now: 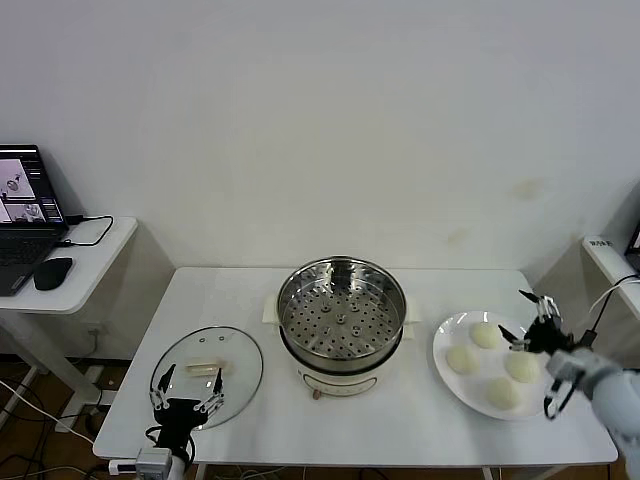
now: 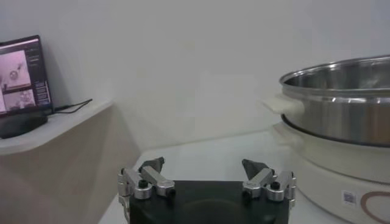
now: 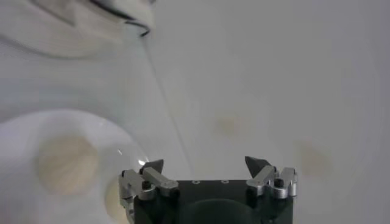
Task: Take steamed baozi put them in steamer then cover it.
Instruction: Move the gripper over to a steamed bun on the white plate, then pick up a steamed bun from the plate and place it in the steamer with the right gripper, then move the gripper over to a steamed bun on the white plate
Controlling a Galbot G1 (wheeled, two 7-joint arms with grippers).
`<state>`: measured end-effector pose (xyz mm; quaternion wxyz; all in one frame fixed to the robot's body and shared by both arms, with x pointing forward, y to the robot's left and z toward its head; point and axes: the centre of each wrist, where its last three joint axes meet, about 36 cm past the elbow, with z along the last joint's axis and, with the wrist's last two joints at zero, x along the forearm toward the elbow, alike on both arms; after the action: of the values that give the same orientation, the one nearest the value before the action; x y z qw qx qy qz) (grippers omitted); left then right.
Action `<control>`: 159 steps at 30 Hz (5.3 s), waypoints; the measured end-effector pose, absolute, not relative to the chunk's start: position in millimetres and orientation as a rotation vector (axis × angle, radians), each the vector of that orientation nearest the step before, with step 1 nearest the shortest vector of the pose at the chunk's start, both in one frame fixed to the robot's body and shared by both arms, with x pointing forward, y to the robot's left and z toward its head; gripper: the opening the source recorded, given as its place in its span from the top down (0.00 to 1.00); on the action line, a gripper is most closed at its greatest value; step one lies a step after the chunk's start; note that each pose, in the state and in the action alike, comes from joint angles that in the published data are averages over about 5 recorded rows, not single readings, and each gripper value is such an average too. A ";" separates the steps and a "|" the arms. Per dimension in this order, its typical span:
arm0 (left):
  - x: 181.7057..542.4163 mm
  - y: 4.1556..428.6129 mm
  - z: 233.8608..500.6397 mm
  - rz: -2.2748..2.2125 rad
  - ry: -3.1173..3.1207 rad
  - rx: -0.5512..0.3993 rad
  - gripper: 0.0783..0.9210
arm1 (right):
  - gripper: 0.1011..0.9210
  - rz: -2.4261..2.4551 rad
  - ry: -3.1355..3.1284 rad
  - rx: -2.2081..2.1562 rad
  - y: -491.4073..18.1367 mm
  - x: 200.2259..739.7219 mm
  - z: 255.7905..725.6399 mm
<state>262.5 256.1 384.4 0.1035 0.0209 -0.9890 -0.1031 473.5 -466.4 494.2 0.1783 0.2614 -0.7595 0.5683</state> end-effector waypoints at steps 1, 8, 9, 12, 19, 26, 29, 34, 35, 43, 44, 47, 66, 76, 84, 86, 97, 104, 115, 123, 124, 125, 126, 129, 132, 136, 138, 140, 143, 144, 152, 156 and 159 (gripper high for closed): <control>262.7 256.7 385.0 -0.307 -2.919 0.064 0.12 | 0.12 1.603 -2.114 0.769 -467.2 482.4 495.9; 266.0 262.7 388.1 -0.323 -2.926 0.083 0.12 | 0.12 1.562 -1.877 0.905 -475.6 532.2 499.5; 266.6 263.8 388.2 -0.325 -2.926 0.086 0.12 | 0.12 1.556 -1.847 0.916 -477.2 537.9 499.3; 268.1 266.3 387.8 -0.331 -2.924 0.094 0.12 | 0.12 1.539 -1.766 0.941 -482.1 554.2 497.7; 269.5 269.9 387.7 -0.343 -2.921 0.103 0.12 | 0.12 1.493 -1.636 0.988 -486.6 584.9 490.6; 269.8 273.3 387.9 -0.356 -2.918 0.107 0.12 | 0.12 1.445 -1.559 1.033 -479.4 604.2 475.2; 269.6 273.4 387.9 -0.357 -2.918 0.107 0.12 | 0.12 1.431 -1.537 1.046 -474.4 609.8 467.7; 269.6 273.9 388.0 -0.359 -2.918 0.107 0.12 | 0.12 1.411 -1.511 1.064 -465.2 617.7 456.6; 269.7 274.0 388.1 -0.360 -2.918 0.107 0.12 | 0.12 1.409 -1.507 1.066 -463.4 619.1 455.2; 271.1 274.4 387.5 -0.360 -2.918 0.110 0.12 | 0.14 1.401 -1.480 1.076 -453.0 627.4 446.9; 271.2 274.4 387.4 -0.359 -2.919 0.111 0.12 | 0.15 1.400 -1.478 1.075 -452.6 628.2 446.4; 271.7 274.3 386.9 -0.357 -2.918 0.113 0.12 | 0.21 1.396 -1.474 1.071 -451.8 629.8 445.0; 272.4 276.7 388.3 -0.358 -2.922 0.121 0.12 | 0.53 1.405 -1.468 1.079 -455.0 629.1 465.8; 273.9 279.9 387.4 -0.354 -2.918 0.112 0.12 | 0.52 1.474 -1.535 1.124 -444.9 627.7 533.4; 276.8 277.2 387.1 -0.329 -2.924 0.097 0.12 | 0.52 1.585 -1.614 1.232 -397.8 637.7 607.3; 278.0 276.2 388.5 -0.324 -2.930 0.093 0.12 | 0.52 1.619 -1.626 1.272 -380.2 640.5 624.3; 281.6 280.3 396.3 -0.319 -2.950 0.098 0.12 | 0.52 1.813 -1.566 1.548 -267.8 653.4 668.5; 278.4 283.5 399.7 -0.323 -2.953 0.116 0.12 | 0.52 1.970 -1.404 1.713 -205.2 661.8 652.2; 275.5 285.9 407.4 -0.324 -2.967 0.136 0.12 | 0.52 2.228 -1.110 1.877 -141.4 676.5 605.9; 276.1 285.8 408.5 -0.319 -2.971 0.141 0.12 | 0.51 2.382 -0.901 1.926 -122.5 686.0 581.3; 276.2 285.8 408.7 -0.318 -2.972 0.141 0.12 | 0.51 2.397 -0.879 1.930 -120.8 686.9 579.0; 276.3 285.8 408.8 -0.317 -2.972 0.141 0.12 | 0.51 2.410 -0.857 1.933 -119.5 687.8 576.8; 276.4 285.9 408.9 -0.316 -2.973 0.142 0.12 | 0.50 2.423 -0.835 1.935 -118.5 688.7 574.7; 276.5 285.8 409.1 -0.314 -2.974 0.142 0.12 | 0.49 2.453 -0.777 1.939 -117.1 690.9 570.2; 276.6 285.7 409.3 -0.313 -2.975 0.143 0.12 | 0.44 2.478 -0.729 1.939 -116.7 692.8 568.1; 276.6 285.4 409.7 -0.310 -2.976 0.145 0.12 | 0.33 2.499 -0.691 1.936 -118.1 694.9 568.2; 276.5 285.3 409.9 -0.309 -2.976 0.146 0.12 | 0.26 2.502 -0.686 1.935 -119.1 695.3 569.7; 276.5 285.3 410.0 -0.309 -2.977 0.147 0.12 | 0.20 2.496 -0.693 1.932 -120.9 695.0 573.3; 276.5 285.8 410.7 -0.310 -2.976 0.148 0.12 | 0.14 2.458 -0.744 1.918 -125.6 691.9 584.5; 276.5 286.1 411.2 -0.311 -2.976 0.148 0.12 | 0.13 2.438 -0.777 1.909 -127.9 690.0 590.1; 275.4 286.9 416.9 -0.317 -2.976 0.141 0.12 | 0.12 2.155 -1.187 1.758 -163.6 661.0 643.0; 275.9 285.9 420.1 -0.323 -2.977 0.129 0.12 | 0.12 1.977 -1.361 1.643 -197.0 637.0 657.8; 276.3 284.8 422.8 -0.326 -2.982 0.117 0.12 | 0.12 1.857 -1.448 1.554 -227.8 617.0 660.7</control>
<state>276.3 284.8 422.8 0.0697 0.0389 -0.9909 -0.1082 617.0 -227.8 660.7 0.1595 0.5436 -0.5066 0.6499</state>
